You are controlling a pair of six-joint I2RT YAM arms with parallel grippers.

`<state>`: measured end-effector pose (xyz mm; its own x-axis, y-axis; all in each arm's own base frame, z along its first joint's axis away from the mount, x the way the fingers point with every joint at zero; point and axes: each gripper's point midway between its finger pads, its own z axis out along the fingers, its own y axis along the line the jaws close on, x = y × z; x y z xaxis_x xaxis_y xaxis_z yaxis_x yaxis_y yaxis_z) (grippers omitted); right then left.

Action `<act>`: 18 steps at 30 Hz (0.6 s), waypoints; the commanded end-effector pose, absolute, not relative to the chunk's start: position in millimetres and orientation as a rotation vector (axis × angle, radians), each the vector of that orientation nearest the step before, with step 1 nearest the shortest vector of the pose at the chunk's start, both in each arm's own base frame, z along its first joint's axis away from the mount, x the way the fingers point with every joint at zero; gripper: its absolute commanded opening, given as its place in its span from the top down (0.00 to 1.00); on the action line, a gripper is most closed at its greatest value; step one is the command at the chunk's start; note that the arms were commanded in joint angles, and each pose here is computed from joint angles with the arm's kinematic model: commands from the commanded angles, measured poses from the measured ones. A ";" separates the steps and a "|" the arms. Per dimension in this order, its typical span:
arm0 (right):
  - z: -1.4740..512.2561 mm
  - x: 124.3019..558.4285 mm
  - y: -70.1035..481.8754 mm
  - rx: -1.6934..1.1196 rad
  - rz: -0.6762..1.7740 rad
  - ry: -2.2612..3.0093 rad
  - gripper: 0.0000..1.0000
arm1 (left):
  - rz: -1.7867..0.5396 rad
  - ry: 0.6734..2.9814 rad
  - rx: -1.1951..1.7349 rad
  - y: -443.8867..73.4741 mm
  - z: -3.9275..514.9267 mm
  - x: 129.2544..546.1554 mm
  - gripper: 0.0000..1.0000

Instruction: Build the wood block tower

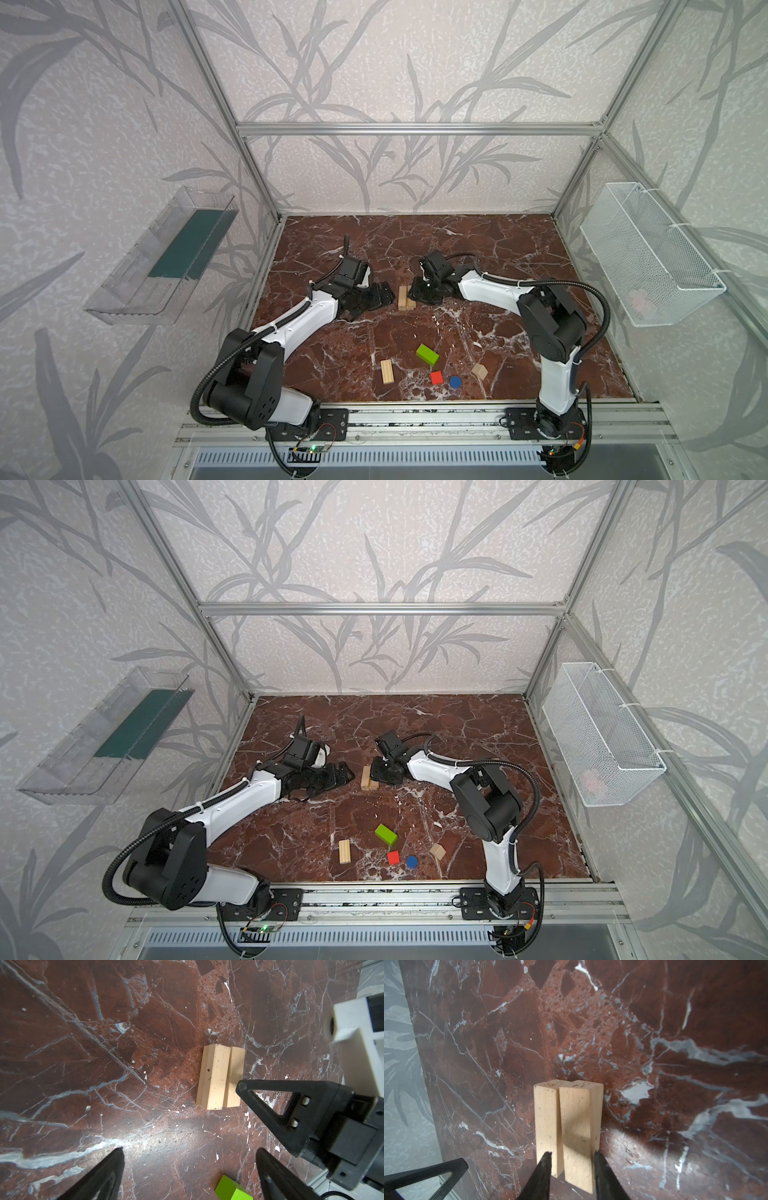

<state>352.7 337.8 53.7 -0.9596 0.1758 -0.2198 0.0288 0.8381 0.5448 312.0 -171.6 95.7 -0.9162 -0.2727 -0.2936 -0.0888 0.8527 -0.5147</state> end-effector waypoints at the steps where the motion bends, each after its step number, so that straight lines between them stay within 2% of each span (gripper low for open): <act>1: 49.9 356.2 341.3 0.160 0.824 2.763 0.64 | -0.733 2.638 -0.255 -173.7 107.0 321.0 0.03; 18: 54.0 356.9 344.7 0.177 0.858 2.756 0.64 | -0.732 2.636 -0.251 -173.8 108.7 321.3 0.04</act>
<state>351.0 340.8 51.1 -0.9639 0.1771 -0.1991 0.0375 0.8299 0.5567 314.4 -172.5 99.1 -0.9136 -0.2731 -0.3011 -0.0838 0.8514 -0.5178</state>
